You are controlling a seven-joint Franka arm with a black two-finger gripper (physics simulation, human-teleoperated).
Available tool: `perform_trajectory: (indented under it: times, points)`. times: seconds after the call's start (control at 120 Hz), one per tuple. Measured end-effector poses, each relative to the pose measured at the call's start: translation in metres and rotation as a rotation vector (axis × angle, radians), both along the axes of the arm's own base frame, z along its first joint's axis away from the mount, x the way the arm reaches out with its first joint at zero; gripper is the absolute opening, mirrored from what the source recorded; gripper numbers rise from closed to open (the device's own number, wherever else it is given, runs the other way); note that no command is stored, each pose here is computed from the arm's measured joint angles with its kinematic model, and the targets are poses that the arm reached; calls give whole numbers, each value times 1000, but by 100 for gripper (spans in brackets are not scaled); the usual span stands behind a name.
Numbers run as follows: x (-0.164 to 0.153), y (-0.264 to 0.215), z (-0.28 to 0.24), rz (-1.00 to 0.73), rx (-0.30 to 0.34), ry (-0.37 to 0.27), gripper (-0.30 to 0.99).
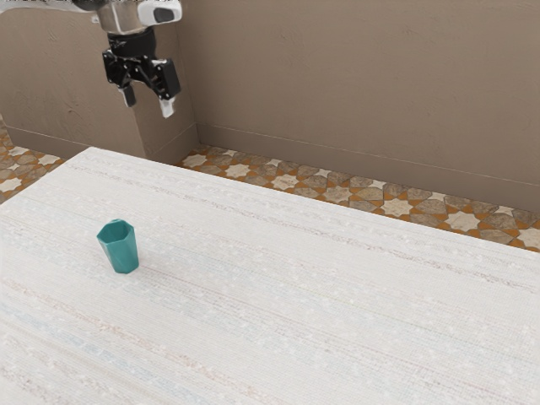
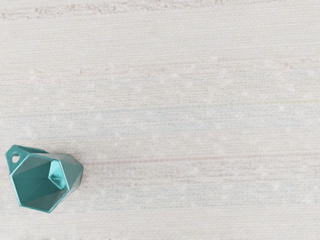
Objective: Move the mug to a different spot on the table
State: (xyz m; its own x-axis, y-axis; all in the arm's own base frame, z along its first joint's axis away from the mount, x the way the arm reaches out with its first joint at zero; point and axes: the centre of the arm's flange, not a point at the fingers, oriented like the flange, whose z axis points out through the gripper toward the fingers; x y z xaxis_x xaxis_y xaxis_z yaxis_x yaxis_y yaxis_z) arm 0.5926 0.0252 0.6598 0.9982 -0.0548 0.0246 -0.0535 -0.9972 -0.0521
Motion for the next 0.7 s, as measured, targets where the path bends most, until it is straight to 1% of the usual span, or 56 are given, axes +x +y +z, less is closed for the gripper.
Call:
perform_trajectory:
  times: [0.1,0.2,0.275,0.4,0.517,0.608,0.7]
  points:
    - [0,20,-20,37,-7,25,69]
    - [-7,57,-56,101,-55,66,69]
    - [1,82,-87,165,-58,78,69]
    - [18,108,-132,270,-45,101,69]
    - [32,140,-187,395,-70,132,69]
    - [24,170,-219,521,-111,155,69]
    - [18,190,-232,625,-130,154,69]
